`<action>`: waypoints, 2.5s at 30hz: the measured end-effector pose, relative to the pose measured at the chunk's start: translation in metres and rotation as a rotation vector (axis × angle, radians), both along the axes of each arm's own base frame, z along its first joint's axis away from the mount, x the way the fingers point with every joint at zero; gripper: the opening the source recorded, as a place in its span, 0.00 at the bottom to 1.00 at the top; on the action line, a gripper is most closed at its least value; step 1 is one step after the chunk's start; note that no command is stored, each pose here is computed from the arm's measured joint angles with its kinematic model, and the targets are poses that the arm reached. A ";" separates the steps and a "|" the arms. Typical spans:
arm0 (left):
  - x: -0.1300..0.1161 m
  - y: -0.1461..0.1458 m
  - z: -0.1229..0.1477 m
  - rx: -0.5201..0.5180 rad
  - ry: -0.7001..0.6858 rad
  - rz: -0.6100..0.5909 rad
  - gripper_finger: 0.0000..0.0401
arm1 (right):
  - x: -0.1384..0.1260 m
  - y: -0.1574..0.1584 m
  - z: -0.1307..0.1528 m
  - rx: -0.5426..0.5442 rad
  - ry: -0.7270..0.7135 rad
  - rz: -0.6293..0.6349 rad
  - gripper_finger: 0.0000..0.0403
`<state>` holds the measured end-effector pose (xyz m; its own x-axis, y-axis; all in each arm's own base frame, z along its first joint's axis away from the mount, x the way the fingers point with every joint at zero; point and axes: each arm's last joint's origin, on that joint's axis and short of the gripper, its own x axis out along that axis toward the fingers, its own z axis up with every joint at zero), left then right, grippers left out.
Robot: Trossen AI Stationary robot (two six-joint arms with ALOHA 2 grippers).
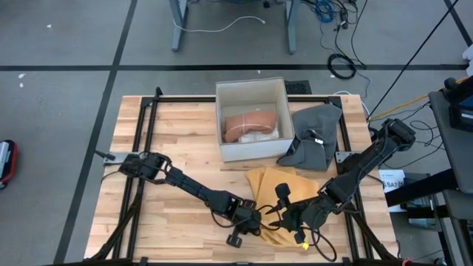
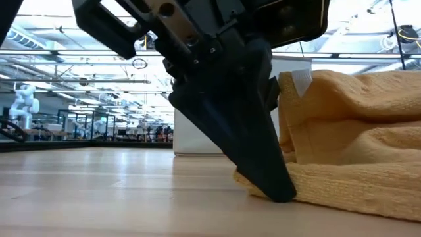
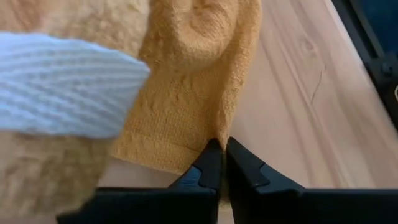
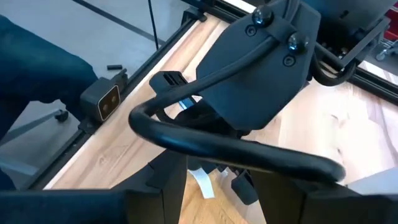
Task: Fold towel
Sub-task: Fold the orange towel
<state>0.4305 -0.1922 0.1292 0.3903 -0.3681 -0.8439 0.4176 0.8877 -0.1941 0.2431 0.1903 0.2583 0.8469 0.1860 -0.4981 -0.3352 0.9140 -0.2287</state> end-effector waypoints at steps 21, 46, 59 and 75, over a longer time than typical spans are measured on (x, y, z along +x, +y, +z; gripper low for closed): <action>0.010 -0.002 0.003 -0.039 -0.116 0.015 0.05 | -0.002 -0.002 -0.004 0.019 0.052 -0.028 0.39; 0.017 -0.003 0.011 -0.030 -0.221 0.055 0.05 | 0.012 -0.003 0.015 0.015 -0.156 0.016 0.39; 0.019 -0.001 0.012 0.031 -0.261 0.108 0.05 | 0.006 0.000 0.015 0.045 -0.120 0.037 0.39; 0.012 0.008 0.009 0.172 -0.197 0.042 0.02 | -0.027 0.020 -0.005 0.183 0.174 0.035 0.39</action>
<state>0.4427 -0.1839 0.1378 0.5651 -0.2055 -0.7990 0.3945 0.9179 0.0429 0.2162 0.2107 0.2528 0.7431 0.3140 -0.5909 -0.3873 0.9219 0.0028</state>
